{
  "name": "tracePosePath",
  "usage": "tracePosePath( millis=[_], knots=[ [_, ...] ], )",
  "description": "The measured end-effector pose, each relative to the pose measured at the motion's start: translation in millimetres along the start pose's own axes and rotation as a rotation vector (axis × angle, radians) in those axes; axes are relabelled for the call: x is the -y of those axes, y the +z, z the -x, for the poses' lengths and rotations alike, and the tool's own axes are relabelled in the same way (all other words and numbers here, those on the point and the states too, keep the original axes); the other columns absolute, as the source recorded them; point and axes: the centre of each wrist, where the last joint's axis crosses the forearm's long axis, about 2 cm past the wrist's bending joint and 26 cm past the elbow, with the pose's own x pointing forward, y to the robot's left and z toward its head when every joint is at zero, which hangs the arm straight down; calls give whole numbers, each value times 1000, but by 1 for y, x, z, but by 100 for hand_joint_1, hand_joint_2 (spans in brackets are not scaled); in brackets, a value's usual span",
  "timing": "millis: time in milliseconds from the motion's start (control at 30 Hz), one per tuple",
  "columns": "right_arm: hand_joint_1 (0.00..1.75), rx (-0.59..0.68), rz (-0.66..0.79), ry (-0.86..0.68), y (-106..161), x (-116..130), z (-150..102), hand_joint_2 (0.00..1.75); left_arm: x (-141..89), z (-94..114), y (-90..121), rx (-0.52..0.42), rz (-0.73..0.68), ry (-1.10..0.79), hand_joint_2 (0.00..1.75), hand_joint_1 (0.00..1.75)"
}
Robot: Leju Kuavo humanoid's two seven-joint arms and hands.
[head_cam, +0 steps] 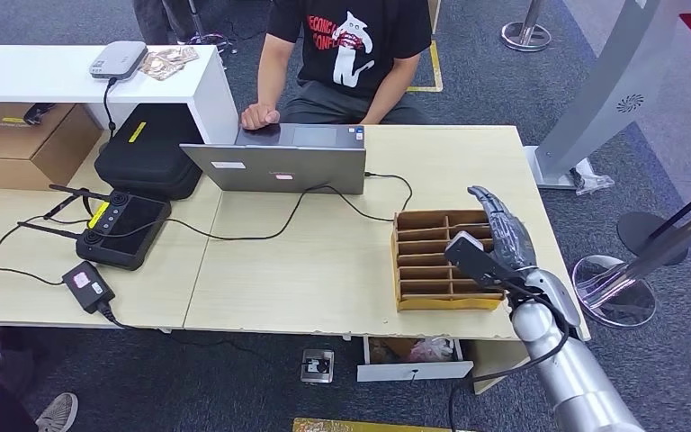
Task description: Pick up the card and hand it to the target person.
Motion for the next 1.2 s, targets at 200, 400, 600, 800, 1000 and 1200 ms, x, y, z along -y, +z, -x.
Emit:
tracePosePath(
  millis=[200,400,600,800,1000,1200],
  knots=[
    [42,-16,-16,17,4,-3,2,175,-1,0,0,-8,1,-14,175,0],
    [81,-35,-25,20,6,-6,6,175,-1,-1,0,-14,1,-28,175,0],
    [114,-46,-28,21,9,-9,8,175,-1,-2,0,-17,-1,-31,175,0],
    [123,-41,-26,25,9,-9,8,175,-2,-2,0,-17,-2,-30,175,0],
    [127,-37,-18,31,10,-9,8,175,-2,-2,0,-16,-2,-29,175,0],
    [129,-30,-15,32,12,-10,6,175,-2,-2,0,-16,-2,-30,175,0]
  ],
)
